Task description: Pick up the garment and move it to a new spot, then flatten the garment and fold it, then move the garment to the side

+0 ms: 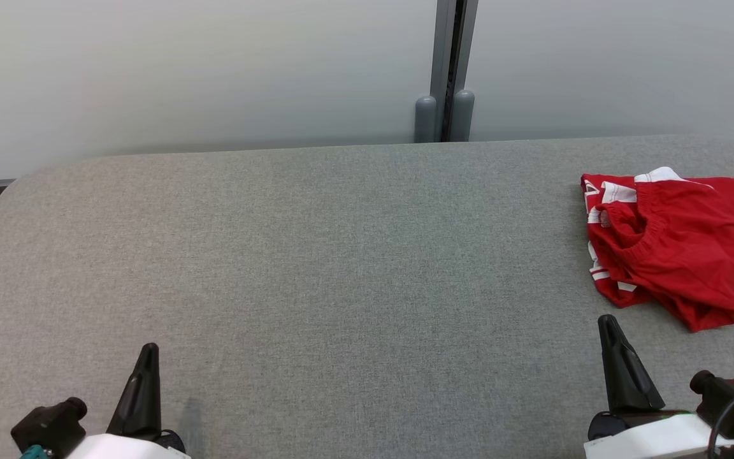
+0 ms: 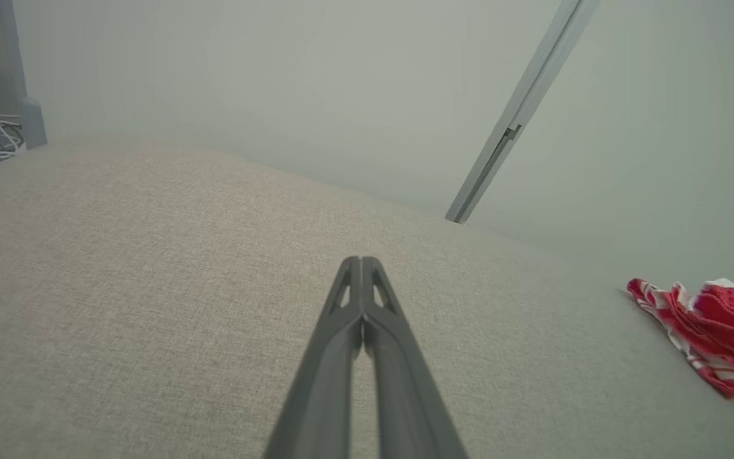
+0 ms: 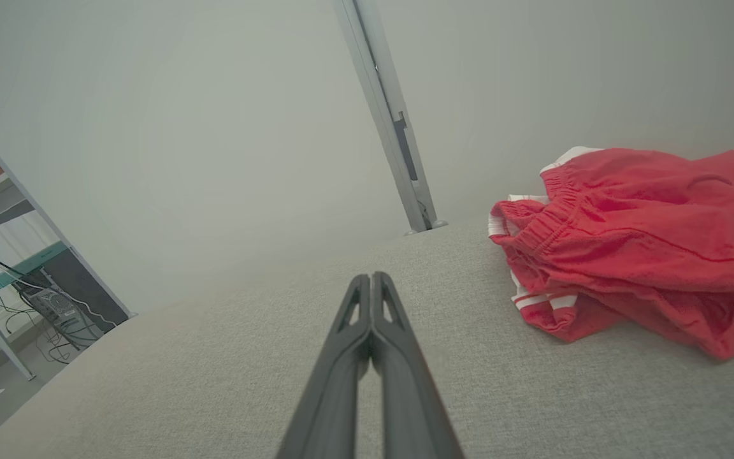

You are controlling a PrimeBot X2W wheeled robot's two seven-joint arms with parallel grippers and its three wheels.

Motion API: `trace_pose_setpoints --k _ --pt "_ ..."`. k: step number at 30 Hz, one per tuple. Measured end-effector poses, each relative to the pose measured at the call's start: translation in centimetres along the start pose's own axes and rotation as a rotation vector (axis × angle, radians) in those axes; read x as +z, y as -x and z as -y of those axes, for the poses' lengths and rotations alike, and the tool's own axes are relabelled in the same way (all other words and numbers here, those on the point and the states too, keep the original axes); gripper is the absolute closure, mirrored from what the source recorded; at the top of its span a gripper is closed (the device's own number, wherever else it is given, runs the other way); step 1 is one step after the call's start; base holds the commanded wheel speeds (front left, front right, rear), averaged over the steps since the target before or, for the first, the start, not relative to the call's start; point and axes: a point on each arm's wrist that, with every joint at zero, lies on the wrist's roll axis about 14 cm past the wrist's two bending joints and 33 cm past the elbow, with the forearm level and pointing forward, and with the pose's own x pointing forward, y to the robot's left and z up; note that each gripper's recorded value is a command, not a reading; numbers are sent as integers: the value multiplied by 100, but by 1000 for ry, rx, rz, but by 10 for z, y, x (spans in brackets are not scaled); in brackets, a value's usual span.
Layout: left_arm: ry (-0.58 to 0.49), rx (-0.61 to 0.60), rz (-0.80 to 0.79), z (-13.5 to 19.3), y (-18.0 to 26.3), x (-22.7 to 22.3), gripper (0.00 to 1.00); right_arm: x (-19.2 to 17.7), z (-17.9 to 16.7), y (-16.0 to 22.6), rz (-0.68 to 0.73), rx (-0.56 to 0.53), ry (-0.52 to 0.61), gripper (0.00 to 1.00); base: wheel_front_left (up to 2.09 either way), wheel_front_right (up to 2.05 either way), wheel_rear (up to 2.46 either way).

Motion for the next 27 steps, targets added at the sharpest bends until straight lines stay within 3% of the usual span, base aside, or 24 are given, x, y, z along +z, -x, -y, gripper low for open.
trace_pose_setpoints --k 27 --pt "408 127 -2 -40 -1 15 100 -3 -8 -16 -4 -28 -405 100 0 0 0"
